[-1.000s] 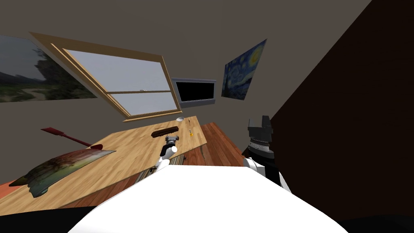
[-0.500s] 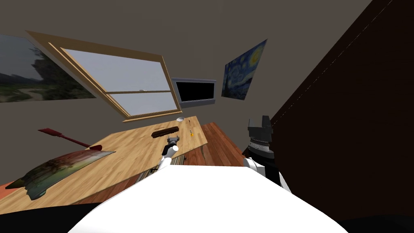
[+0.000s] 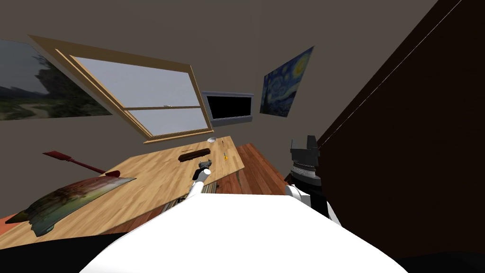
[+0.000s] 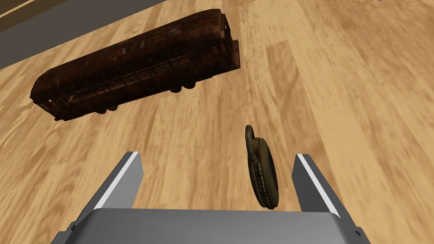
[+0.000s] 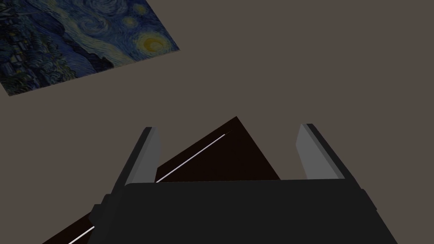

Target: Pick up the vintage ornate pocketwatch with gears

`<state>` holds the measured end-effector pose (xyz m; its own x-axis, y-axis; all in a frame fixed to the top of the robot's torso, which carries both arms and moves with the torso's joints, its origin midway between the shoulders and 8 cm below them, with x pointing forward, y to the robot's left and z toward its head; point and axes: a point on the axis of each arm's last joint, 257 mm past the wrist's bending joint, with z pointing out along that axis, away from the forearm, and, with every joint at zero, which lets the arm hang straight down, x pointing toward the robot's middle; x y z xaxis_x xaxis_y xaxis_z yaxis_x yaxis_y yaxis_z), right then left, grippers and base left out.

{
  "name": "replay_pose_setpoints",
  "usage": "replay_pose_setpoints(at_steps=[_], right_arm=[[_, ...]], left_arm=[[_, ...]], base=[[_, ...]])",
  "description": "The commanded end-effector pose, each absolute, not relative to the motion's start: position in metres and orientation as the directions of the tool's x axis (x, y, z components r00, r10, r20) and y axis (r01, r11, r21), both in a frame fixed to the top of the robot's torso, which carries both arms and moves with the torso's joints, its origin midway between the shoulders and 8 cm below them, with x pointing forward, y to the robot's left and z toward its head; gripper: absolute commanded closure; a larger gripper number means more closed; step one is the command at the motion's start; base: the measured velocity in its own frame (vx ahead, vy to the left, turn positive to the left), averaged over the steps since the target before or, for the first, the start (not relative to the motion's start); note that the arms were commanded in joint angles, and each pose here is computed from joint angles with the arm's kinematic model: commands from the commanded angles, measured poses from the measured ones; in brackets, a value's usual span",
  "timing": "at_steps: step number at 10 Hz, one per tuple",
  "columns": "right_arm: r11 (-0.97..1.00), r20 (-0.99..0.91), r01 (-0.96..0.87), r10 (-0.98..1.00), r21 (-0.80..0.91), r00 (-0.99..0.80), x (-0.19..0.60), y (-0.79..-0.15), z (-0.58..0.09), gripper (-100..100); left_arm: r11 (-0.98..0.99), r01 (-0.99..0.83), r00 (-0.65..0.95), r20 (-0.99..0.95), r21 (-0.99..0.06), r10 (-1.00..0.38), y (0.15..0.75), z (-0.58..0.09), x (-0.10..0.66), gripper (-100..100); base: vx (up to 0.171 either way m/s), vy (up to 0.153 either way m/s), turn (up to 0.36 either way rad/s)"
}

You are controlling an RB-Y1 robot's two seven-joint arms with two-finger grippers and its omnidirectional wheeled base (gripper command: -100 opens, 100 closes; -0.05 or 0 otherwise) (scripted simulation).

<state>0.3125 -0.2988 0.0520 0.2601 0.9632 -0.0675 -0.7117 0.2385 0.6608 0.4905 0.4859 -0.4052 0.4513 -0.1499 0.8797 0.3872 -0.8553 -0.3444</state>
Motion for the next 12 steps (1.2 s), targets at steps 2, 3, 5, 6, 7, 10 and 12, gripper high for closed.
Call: replay_pose_setpoints(at_steps=[2, 3, 5, 6, 7, 10, 12], right_arm=[[0.239, -0.068, -0.712, 0.963, 0.661, 0.260, 0.313, -0.299, 0.052, 0], [0.239, -0.068, -0.712, 0.963, 0.661, 0.260, 0.313, -0.299, 0.052, 0], [0.239, -0.068, -0.712, 0.963, 0.661, 0.260, 0.313, -0.299, 0.052, 0], [0.239, -0.068, -0.712, 0.963, 0.661, 0.260, 0.313, -0.299, 0.052, 0], [0.239, -0.068, -0.712, 0.963, 0.661, 0.260, 0.313, -0.299, 0.052, 0], [0.239, -0.068, -0.712, 0.963, 0.661, 0.260, 0.313, -0.299, 0.052, 0], [0.239, -0.068, -0.712, 0.963, 0.661, 0.260, 0.313, -0.299, 0.052, 0]], left_arm=[[-0.874, 0.400, 0.459, 0.886, -0.276, -0.069, 0.477, -0.420, 0.494, -100], [-0.877, 0.395, 0.473, 0.879, -0.275, -0.062, 0.475, -0.428, 0.490, -100], [-0.886, 0.401, 0.480, 0.877, -0.234, -0.014, 0.468, -0.437, 0.492, -100], [-0.892, 0.408, 0.485, 0.874, -0.196, 0.030, 0.462, -0.445, 0.494, -100], [-0.896, 0.413, 0.489, 0.869, -0.161, 0.069, 0.456, -0.452, 0.496, -100], [-0.900, 0.428, 0.495, 0.855, -0.083, 0.157, 0.441, -0.465, 0.500, -100], [-0.900, 0.431, 0.495, 0.853, -0.074, 0.167, 0.440, -0.466, 0.501, -100]], base=[[0.005, 0.037, -0.008], [0.007, 0.032, -0.010], [0.003, 0.035, -0.006], [0.001, 0.034, -0.005], [0.009, 0.046, -0.012], [0.007, 0.056, -0.011], [0.009, 0.029, -0.009]])
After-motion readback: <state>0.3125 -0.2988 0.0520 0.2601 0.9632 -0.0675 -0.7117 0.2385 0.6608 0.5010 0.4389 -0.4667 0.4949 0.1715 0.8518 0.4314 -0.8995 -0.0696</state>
